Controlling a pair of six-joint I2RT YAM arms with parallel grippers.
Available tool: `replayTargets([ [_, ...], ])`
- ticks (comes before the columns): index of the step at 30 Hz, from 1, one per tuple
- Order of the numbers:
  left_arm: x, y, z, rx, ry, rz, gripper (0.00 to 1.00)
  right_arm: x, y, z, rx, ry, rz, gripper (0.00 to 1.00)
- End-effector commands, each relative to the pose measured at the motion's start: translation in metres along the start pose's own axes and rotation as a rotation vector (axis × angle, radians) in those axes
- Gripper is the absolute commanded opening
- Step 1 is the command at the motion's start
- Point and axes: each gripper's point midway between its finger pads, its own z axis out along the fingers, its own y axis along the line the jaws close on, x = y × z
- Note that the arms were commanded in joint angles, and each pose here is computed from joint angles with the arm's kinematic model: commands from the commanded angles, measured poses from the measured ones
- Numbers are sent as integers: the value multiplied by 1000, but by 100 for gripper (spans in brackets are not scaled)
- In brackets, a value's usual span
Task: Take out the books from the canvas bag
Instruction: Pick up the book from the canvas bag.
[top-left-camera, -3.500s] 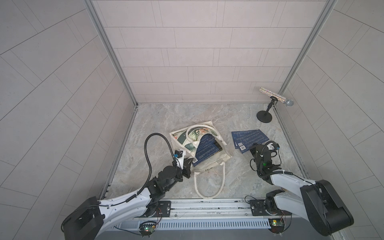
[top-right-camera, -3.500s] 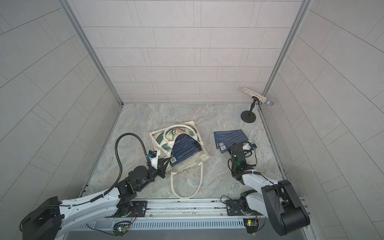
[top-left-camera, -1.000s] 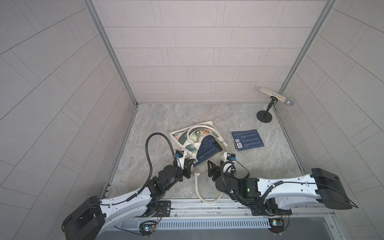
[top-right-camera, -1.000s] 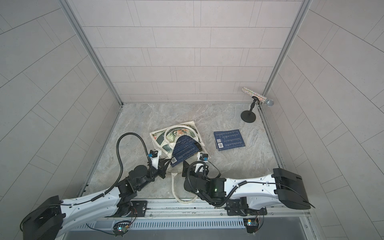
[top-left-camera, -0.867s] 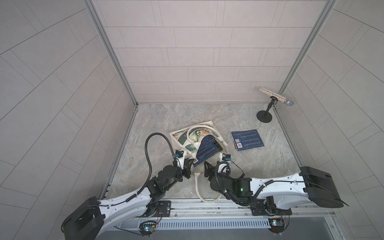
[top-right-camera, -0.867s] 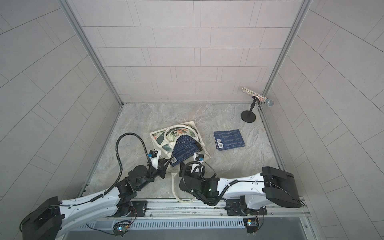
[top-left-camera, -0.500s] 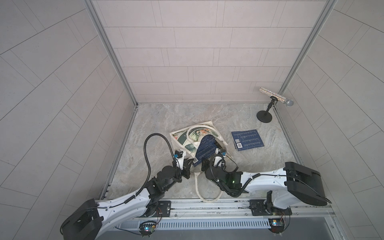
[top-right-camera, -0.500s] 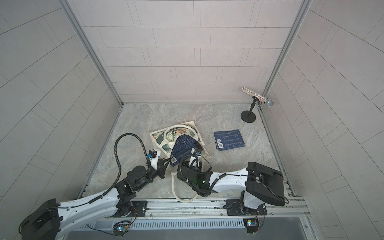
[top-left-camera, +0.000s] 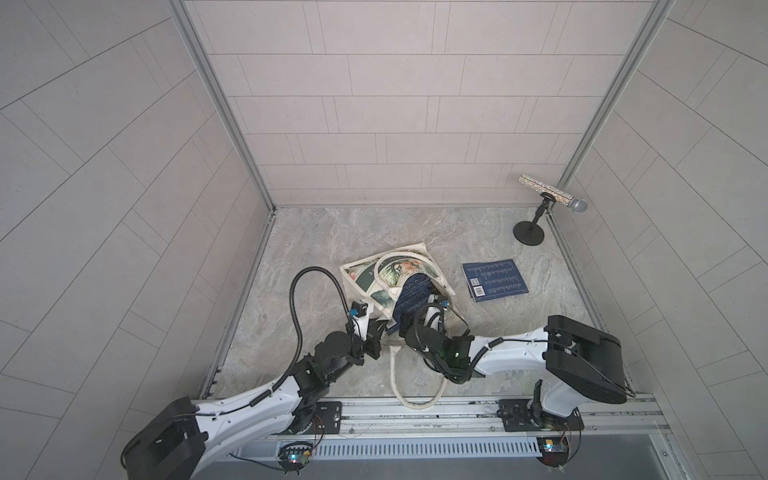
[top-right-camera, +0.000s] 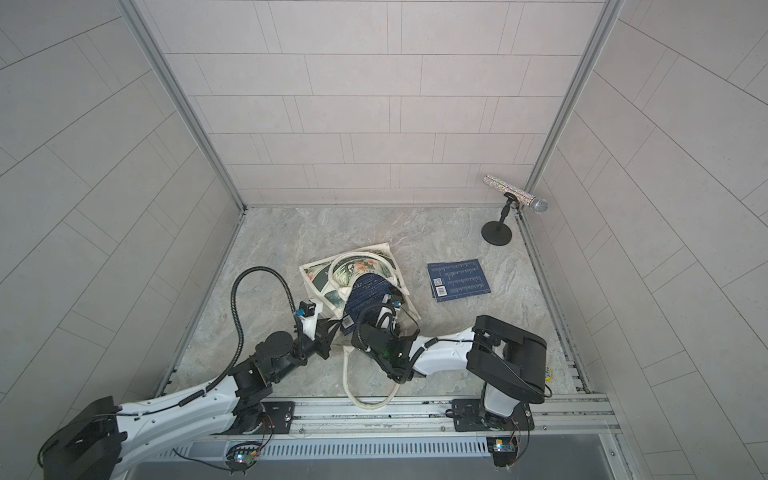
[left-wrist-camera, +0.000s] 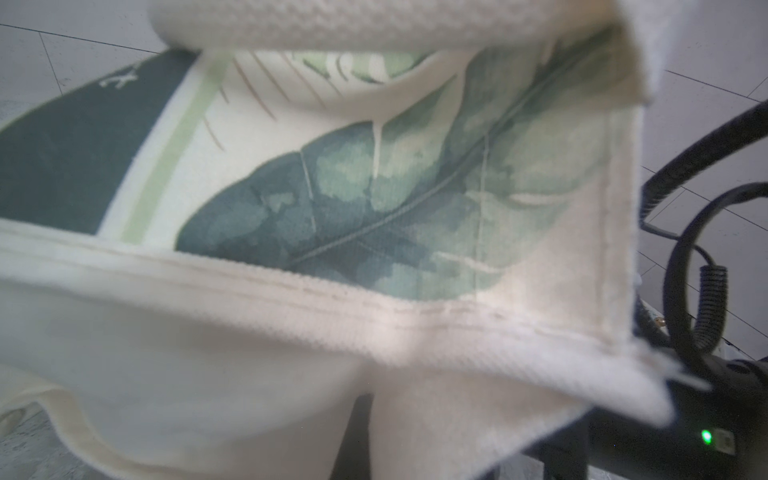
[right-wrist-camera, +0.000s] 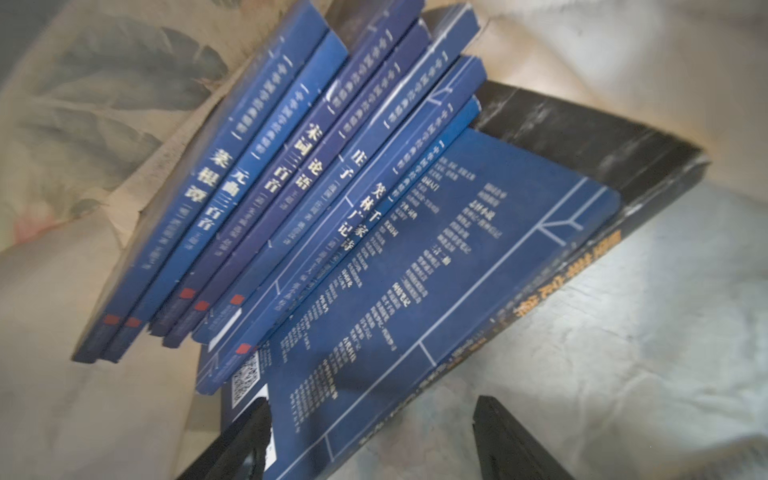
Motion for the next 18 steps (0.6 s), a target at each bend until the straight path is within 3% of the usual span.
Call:
replayTargets([
  [1,-35,-26,-4,116,-121,-1,0,-5,6,6,1,-22,-6,79],
  [9,-28,-27,0,126,-93,4,0,4,-10,35,14,13,57,73],
  [18,-27,-31,1,146,-84,21,0,-15,35,31,-141,-14,-32,60],
])
